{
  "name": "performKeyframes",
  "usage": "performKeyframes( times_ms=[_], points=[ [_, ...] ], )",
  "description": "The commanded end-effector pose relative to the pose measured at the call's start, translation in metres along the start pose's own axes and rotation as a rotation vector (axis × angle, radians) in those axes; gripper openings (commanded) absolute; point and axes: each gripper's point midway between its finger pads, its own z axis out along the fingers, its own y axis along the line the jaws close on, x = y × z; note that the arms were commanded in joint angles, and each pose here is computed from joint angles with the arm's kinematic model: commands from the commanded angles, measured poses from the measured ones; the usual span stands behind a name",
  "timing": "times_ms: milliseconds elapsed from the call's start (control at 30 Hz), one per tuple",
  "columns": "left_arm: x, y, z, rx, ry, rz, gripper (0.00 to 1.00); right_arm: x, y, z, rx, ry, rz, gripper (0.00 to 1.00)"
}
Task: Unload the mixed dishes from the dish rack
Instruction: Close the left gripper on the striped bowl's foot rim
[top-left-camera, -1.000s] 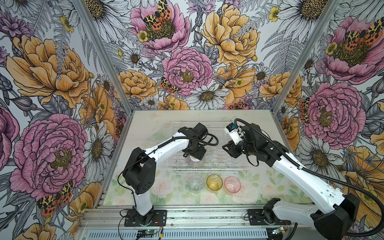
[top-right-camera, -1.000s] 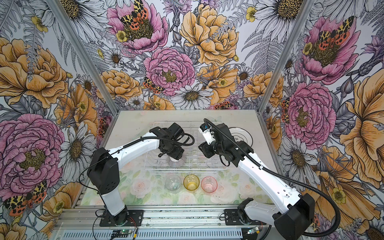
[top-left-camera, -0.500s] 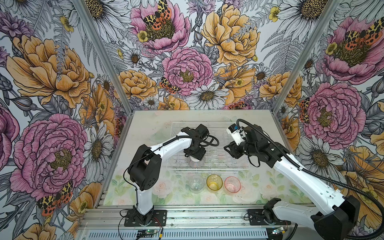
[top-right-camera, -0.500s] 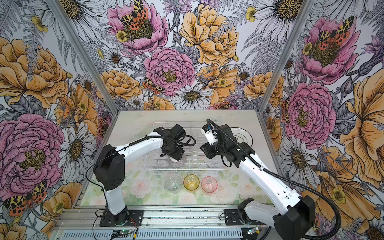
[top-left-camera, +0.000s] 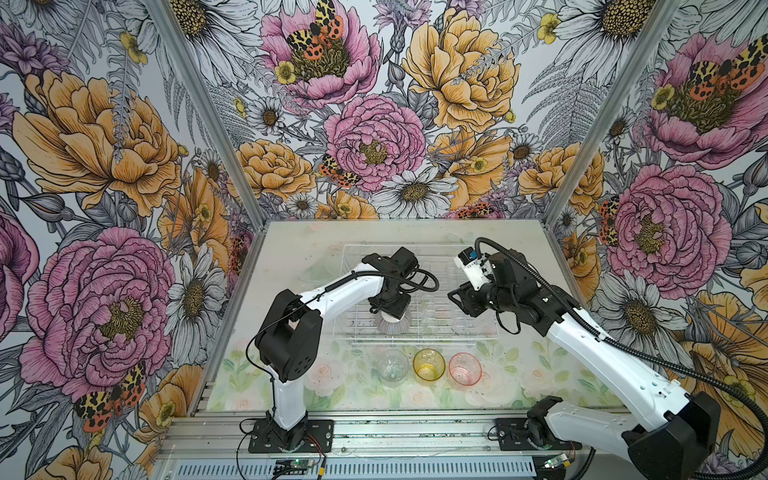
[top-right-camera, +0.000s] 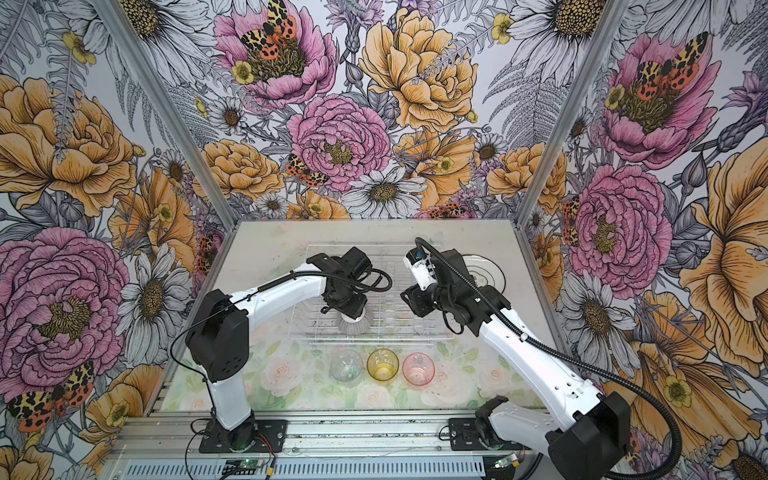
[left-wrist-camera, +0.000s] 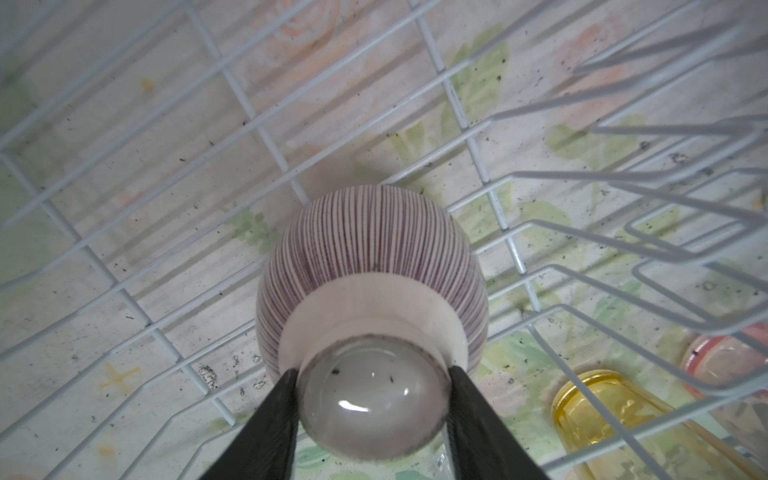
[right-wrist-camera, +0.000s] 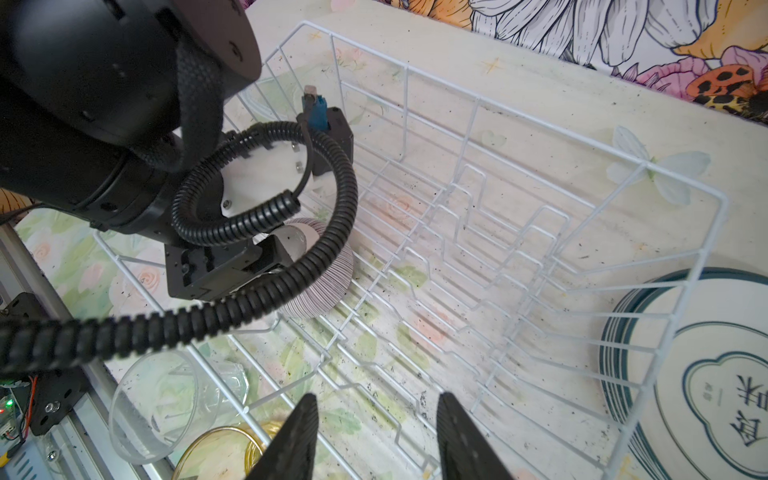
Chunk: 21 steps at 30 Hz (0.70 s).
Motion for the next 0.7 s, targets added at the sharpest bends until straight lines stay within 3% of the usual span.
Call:
performKeyframes(
  times_ms=[0,233,667],
  points=[
    [0.002,-0.001,0.001,0.032,0.015,-0.005,0.49,-0.004,0.001,-0.003,-0.012,-0.031,0.014,0.49],
    [0.001,0.002,-0.004,0.037,0.003,-0.008,0.41,-0.003,0.002,0.001,-0.029,-0.031,0.029,0.49],
    [-0.010,0.014,-0.039,0.129,-0.112,-0.060,0.39,0.006,0.017,0.019,-0.165,-0.007,0.114,0.49]
  ],
)
